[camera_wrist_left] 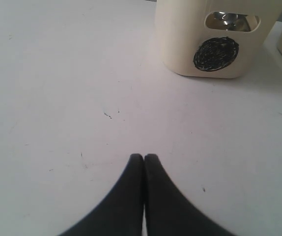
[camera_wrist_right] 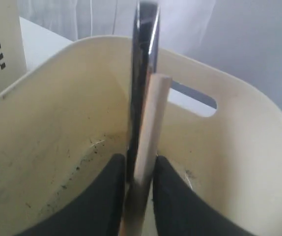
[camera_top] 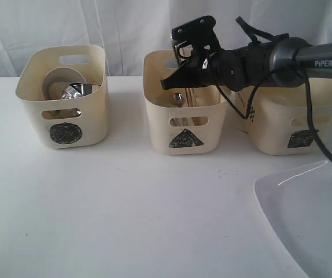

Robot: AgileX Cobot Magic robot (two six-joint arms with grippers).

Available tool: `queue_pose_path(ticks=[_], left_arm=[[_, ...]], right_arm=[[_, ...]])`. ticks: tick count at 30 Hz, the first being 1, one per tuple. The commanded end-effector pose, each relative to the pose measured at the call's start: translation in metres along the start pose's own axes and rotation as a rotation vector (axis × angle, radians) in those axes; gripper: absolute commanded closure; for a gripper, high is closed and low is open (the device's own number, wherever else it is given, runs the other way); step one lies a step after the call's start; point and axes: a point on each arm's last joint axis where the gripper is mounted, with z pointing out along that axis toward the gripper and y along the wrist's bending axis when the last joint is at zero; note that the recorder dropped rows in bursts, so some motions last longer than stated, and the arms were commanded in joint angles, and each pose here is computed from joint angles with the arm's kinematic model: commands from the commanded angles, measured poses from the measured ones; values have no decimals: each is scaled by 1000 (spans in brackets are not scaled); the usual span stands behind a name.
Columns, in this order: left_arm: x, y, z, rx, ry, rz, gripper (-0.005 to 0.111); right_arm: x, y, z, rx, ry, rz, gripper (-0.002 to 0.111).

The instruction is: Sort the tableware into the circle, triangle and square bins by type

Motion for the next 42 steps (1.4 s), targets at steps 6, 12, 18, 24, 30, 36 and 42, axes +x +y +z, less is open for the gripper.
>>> queue_pose_path(ticks=[6,12,18,24,30,36,42], left_arm=[[1,0,0,9,-5,-5,107],[1,0,0,9,-5,-5,107],[1,0,0,9,-5,-5,107],[1,0,0,9,-5,-5,107],[1,0,0,9,-5,-5,107],[1,0,0,9,-5,-5,107],[1,0,0,9,-5,-5,107]], right_arm=[[-31,-6,-26,14,-75,7,67],[-82,-14,-88,32,-176,7,68],[-108,-23,-166,78,-66,-107,70],[-90,-56,-228,357,343,-311,90],[-49,-119,-245,611,594,-67,100],[18,-156,-242,368,760,360,106],[69,-132,-226,-74,839,480,106]])
